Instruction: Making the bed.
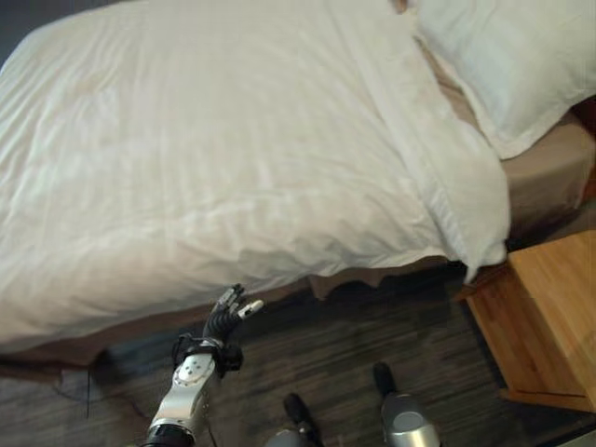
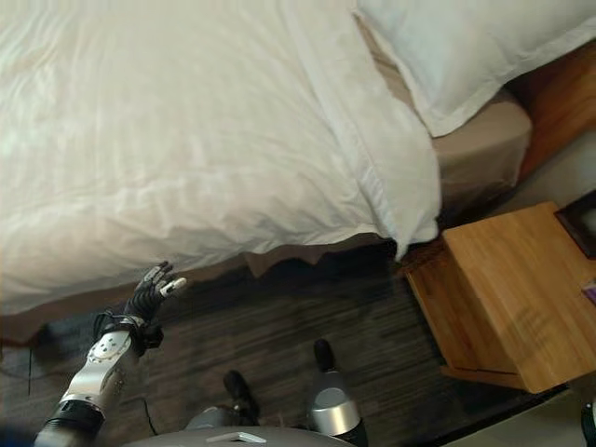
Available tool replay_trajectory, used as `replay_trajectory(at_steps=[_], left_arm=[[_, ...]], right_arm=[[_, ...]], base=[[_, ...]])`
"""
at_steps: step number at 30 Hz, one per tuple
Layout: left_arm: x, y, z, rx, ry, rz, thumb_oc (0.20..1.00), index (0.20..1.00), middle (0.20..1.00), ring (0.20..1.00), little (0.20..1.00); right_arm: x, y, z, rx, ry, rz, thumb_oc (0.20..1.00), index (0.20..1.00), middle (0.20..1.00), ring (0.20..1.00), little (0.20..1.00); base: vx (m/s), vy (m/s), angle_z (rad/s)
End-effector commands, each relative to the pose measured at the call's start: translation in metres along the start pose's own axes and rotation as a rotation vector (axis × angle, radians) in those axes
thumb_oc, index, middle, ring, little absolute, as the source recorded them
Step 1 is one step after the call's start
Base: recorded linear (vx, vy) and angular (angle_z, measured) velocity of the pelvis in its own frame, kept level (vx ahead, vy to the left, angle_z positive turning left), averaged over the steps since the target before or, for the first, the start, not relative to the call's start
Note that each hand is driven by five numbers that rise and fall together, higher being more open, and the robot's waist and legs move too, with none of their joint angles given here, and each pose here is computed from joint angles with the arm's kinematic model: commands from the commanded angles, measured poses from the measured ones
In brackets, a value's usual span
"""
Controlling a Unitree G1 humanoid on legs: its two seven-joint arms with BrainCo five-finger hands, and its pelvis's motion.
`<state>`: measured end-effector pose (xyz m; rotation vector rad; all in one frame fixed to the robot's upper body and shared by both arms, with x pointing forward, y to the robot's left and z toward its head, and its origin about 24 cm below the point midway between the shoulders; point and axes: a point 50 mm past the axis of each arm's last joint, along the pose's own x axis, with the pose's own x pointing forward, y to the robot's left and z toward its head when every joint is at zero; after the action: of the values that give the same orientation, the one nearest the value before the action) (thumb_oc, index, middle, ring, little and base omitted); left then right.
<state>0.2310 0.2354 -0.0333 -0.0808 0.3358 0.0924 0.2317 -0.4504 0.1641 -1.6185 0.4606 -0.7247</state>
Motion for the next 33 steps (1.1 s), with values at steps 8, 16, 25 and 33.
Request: replay_trajectory(at_steps=[8, 16, 25, 33], left_arm=[[0.023, -0.021, 0.041, 0.052, -0.13, -0.077, 1.0, 1.0, 1.0, 1.0, 1.0], [0.023, -0.038, 0.041, -0.081, -0.169, -0.144, 1.0, 1.0, 1.0, 1.0, 1.0], [0.029, -0.037, 0.061, -0.062, -0.24, -0.178, 1.0, 1.0, 1.0, 1.0, 1.0], [0.034, -0.03, 0.076, -0.05, -0.278, -0.187, 1.0, 1.0, 1.0, 1.0, 1.0]], right_arm=[[-0.06, 0.03, 0.162, 2.045, -0.25, 0.355, 0.2, 0.2, 0.2, 0.2, 0.2], [-0.047, -0.015, 0.2, 2.595, -0.339, 0.233, 0.2, 0.2, 0.2, 0.2, 0.2], [-0.006, -0.145, 0.202, 2.64, -0.651, -0.085, 0.2, 0.2, 0.2, 0.2, 0.2], [0.013, -0.235, 0.182, 2.517, -0.814, -0.219, 0.2, 0.2, 0.2, 0.2, 0.2]], base=[[0.03, -0.017, 0.02], [-0.02, -0.011, 0.06], [-0.05, -0.027, 0.06], [-0.1, 0.01, -0.03]])
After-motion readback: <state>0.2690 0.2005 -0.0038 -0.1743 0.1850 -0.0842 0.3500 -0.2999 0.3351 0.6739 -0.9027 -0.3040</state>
